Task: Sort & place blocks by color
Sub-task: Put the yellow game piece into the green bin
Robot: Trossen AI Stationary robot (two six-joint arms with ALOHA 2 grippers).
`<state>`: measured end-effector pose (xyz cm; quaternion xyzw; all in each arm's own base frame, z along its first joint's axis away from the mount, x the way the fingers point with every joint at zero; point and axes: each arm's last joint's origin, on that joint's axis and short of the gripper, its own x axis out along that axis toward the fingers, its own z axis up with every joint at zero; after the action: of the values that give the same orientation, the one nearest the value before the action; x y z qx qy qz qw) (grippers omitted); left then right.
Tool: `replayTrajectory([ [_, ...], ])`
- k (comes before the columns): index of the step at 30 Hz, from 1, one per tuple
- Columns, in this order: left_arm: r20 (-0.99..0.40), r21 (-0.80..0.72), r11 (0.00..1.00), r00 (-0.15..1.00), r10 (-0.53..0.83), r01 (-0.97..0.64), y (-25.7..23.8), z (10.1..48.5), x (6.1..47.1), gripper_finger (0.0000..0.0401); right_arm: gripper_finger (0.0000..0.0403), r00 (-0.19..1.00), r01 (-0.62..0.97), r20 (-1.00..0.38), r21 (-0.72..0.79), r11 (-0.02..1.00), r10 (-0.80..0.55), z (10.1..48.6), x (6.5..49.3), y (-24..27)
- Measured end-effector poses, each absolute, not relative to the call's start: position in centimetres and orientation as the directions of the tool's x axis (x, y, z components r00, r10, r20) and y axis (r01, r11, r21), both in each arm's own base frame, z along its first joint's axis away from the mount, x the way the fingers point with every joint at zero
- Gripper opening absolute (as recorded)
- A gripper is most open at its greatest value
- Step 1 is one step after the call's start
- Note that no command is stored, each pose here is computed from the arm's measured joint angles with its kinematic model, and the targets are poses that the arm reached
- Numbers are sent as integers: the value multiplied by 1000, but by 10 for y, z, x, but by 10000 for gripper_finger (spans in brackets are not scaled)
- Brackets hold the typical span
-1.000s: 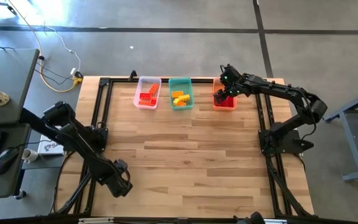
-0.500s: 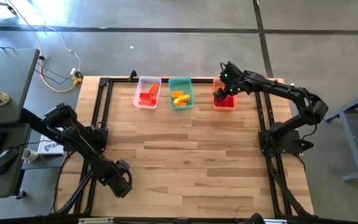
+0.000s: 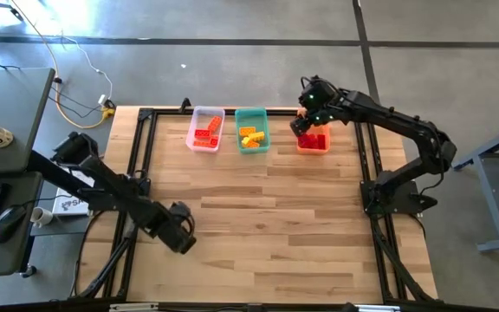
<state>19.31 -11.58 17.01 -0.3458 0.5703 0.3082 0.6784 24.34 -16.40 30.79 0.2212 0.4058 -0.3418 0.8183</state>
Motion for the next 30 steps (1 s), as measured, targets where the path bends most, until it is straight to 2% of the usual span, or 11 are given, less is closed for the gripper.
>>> replayTrajectory([
  [13, -892, -168, 650, 395, 221, -741, -25, 205, 221, 104, 218, 450, 694, -834, 101, 713, -321, 316, 263, -122],
  [18, -853, -187, 707, 470, 227, -682, 14, 210, 232, 104, 218, 450, 706, -830, 106, 700, -329, 316, 269, -107],
  [30, -683, -263, 750, 666, 299, -607, 86, 228, 242, 104, 218, 470, 743, -821, 171, 647, -323, 316, 280, -73],
])
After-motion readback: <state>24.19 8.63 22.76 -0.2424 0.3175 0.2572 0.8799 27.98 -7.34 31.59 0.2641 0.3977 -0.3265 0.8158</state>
